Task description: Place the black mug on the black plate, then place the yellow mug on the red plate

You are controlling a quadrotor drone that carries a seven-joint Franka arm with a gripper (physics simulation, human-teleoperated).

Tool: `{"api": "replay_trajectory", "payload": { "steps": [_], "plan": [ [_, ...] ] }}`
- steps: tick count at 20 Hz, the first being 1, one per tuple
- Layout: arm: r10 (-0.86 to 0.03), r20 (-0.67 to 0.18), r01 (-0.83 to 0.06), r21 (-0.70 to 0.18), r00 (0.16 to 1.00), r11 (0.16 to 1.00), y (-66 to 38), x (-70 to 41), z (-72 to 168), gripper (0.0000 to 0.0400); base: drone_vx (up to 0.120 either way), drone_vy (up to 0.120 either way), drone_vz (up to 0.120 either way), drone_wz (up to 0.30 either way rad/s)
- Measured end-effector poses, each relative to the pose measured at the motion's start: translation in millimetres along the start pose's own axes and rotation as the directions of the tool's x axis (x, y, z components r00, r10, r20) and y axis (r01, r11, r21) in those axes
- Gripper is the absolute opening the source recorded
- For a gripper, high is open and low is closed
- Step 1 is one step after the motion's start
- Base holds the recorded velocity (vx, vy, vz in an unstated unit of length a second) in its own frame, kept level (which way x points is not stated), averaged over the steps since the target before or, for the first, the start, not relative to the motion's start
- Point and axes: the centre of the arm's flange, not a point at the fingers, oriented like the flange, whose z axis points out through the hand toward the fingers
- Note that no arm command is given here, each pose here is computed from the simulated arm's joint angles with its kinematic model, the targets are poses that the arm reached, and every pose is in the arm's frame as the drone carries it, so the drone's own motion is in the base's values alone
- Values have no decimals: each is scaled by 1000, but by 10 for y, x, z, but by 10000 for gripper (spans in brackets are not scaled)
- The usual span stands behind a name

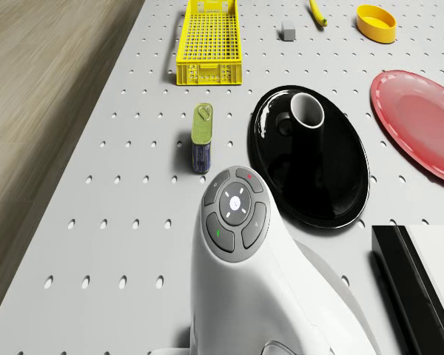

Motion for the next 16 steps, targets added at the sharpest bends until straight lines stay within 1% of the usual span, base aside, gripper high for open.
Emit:
{"api": "replay_trajectory", "payload": {
  "steps": [8,9,11,12,16],
  "plan": [
    [0,0,0,0,1000,1000,0,0,-4,110,120,-120,0,0],
    [0,0,0,0,1000,1000,0,0,-4,110,120,-120,40,0],
    [0,0,0,0,1000,1000,0,0,-4,110,120,-120,120,0],
    [0,0,0,0,1000,1000,0,0,-4,110,120,-120,40,0],
    [0,0,0,0,1000,1000,0,0,-4,110,120,-120,0,0]
  ]
}}
